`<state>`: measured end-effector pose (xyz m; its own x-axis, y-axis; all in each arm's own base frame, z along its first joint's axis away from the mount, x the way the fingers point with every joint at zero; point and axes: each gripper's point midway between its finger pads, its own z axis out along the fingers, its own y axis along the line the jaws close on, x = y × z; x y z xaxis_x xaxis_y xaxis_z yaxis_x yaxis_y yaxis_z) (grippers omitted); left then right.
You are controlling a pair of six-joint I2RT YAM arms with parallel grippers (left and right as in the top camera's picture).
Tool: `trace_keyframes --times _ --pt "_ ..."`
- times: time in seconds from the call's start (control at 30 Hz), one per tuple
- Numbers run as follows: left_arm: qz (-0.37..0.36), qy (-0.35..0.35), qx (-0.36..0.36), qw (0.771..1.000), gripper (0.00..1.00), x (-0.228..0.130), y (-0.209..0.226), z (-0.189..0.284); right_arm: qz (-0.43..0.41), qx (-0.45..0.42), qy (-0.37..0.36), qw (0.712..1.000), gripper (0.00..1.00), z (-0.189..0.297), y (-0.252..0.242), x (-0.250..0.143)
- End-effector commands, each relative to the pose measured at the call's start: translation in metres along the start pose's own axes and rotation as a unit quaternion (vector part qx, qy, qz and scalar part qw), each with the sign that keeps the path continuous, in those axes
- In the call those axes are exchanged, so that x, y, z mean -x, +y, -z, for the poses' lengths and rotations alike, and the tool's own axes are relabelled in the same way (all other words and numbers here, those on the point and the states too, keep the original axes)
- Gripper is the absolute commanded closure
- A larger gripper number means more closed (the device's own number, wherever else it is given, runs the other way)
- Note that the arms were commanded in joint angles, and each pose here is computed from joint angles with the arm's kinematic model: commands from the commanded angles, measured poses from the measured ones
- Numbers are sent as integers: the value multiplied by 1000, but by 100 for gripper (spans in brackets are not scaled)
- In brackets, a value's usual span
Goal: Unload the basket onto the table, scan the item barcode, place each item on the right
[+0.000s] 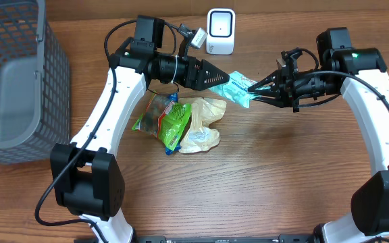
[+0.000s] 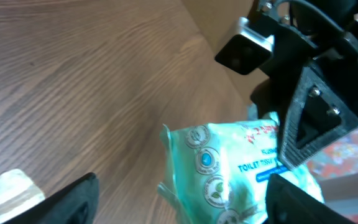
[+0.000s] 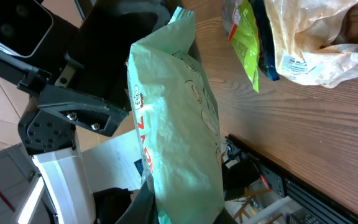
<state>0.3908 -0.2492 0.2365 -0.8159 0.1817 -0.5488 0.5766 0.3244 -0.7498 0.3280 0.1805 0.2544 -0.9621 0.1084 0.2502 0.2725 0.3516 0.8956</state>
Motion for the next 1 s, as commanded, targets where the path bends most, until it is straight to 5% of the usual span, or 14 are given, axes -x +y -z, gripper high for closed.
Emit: trace_keyframes --times 0.0,0.27,0.47,0.77,0.97 --pt "-10 4 -51 999 29 -1 -16 -3 36 26 1 999 96 7 21 -11" --pt "-13 6 -109 994 34 -2 -38 -2 38 26 2 999 96 6 22 -11" --pt "3 39 -44 998 36 -20 -21 -19 44 27 2 999 96 6 22 -12" --pt "10 47 -54 997 46 -24 -26 -24 51 34 6 998 96 6 25 -13" --pt "12 47 -61 997 89 -24 -28 -23 57 33 9 998 96 4 24 -15"
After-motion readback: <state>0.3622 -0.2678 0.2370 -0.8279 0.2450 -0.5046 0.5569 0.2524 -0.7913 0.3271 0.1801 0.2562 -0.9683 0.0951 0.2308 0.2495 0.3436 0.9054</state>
